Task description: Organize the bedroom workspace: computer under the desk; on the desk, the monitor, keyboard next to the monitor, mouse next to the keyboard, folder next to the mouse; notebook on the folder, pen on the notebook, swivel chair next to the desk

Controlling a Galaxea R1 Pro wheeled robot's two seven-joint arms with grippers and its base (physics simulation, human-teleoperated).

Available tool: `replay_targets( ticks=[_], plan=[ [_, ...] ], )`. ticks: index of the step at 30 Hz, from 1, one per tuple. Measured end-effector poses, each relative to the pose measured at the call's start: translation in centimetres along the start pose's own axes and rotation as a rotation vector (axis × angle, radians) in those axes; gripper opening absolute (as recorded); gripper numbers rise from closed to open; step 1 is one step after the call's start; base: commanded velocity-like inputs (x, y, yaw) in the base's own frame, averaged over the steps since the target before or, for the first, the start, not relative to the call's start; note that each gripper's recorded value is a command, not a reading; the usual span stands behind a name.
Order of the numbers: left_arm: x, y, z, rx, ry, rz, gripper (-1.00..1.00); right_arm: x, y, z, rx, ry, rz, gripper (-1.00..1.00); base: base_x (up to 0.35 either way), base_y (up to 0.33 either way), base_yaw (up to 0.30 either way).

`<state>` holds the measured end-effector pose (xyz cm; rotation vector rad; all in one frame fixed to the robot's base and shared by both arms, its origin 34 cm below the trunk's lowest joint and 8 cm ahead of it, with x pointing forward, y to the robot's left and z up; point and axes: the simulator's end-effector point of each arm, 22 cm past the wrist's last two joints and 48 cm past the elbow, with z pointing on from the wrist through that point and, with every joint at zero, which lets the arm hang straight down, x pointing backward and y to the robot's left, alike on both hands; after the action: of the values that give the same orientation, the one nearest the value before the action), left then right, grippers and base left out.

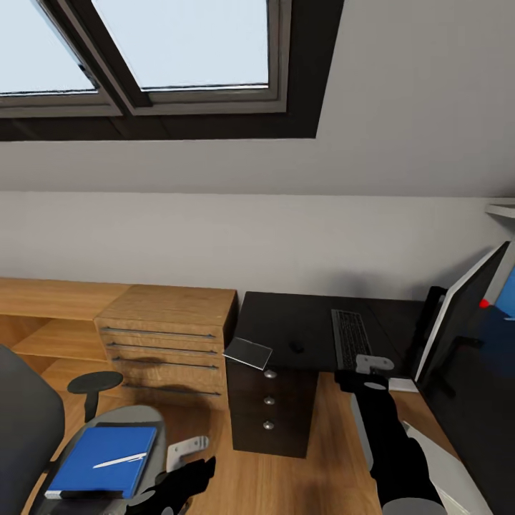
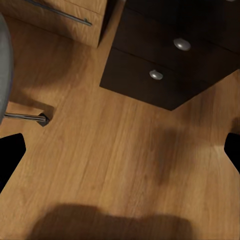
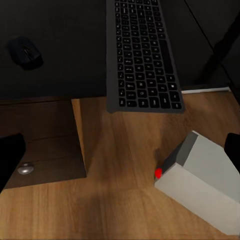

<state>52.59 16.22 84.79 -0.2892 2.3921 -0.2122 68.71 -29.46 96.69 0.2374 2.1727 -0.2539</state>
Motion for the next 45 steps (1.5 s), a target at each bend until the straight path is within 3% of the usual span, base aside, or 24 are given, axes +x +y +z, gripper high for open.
replay_targets(
  ticks=[10,15,20,27,28,31,35,36,41,45],
  plan=[
    [1.6,0.0,0.5,-0.001,0.037,0.01,1.0,0.9,0.3,0.4,-0.004,0.006,-0.004,1.0,0.0,0.0,-0.002],
    [3.9,0.6,1.2,-0.011,0.083,0.014,1.0,2.8,0.5,0.2,-0.03,-0.006,0.053,1.0,0.0,0.0,-0.106],
    [3.7,0.6,1.4,-0.011,0.055,0.009,1.0,5.6,-0.2,-0.3,-0.027,-0.026,0.068,1.0,0.0,0.0,-0.156],
    [8.4,1.0,2.8,-0.025,0.095,0.024,1.0,12.0,-1.3,-1.7,-0.015,-0.035,0.061,1.0,0.0,0.0,-0.148],
    [9.6,1.4,3.2,-0.036,0.099,0.023,1.0,14.9,-1.1,-1.7,-0.021,-0.011,0.052,1.0,0.0,0.0,-0.068],
    [11.4,1.9,3.4,-0.048,0.125,0.03,1.0,17.8,-0.5,-1.4,-0.03,0.011,0.041,1.0,0.0,0.0,-0.037],
    [15.3,3.6,3.6,-0.087,0.192,0.087,1.0,24.3,1.4,-1.5,-0.066,0.031,0.021,1.0,0.0,0.0,-0.009],
    [15.6,3.9,3.7,-0.092,0.193,0.091,1.0,25.0,1.7,-1.6,-0.072,0.032,0.017,1.0,0.0,0.0,-0.002],
    [17.4,8.5,4.1,-0.153,0.088,0.109,1.0,31.1,2.7,-2.6,-0.101,0.087,-0.006,1.0,0.0,0.0,0.0],
    [18.7,9.5,3.9,-0.166,0.09,0.115,1.0,32.4,3.1,-3.2,-0.107,0.078,0.005,1.0,0.0,0.0,0.0]
  ],
)
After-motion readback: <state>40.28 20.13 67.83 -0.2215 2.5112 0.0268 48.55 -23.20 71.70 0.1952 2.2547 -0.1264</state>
